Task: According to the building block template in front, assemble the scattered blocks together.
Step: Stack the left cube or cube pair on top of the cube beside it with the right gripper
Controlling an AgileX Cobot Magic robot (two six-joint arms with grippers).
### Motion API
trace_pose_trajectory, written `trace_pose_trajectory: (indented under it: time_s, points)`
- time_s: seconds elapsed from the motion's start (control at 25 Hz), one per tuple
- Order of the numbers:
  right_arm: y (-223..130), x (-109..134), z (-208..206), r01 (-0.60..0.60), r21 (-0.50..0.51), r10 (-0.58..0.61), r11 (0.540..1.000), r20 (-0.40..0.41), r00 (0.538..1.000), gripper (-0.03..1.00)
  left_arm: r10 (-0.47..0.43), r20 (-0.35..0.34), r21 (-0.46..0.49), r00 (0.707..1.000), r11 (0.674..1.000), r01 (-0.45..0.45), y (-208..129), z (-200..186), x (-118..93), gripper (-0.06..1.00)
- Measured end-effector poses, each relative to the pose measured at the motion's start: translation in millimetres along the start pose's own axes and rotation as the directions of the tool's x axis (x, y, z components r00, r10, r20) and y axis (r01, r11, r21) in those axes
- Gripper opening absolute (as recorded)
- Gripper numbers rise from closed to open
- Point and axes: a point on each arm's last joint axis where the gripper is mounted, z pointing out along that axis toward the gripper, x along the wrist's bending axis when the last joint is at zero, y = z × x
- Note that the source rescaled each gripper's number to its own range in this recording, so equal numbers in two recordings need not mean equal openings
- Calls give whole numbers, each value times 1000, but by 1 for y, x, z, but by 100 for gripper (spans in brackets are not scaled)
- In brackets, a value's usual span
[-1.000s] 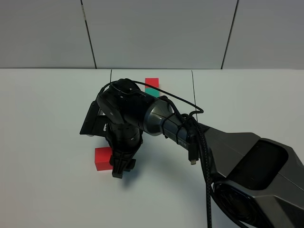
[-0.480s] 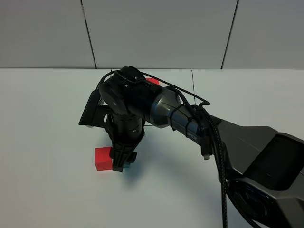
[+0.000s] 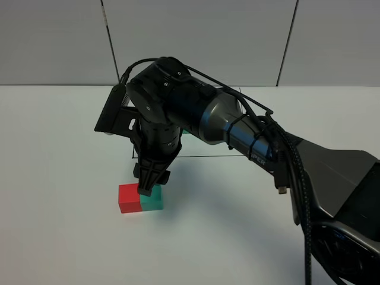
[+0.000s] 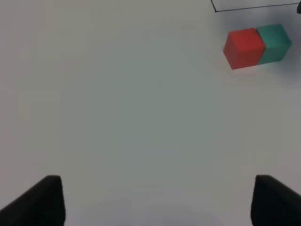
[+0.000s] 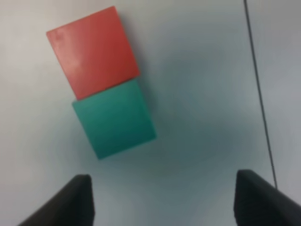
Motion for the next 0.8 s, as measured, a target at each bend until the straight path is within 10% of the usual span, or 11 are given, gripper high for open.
trace_pose_trajectory:
  time_s: [0.8]
  points:
    - [1, -2, -62, 0, -133, 1, 991, 9, 1000, 22, 0, 0, 0, 1000, 1000, 0, 0, 0, 0, 77]
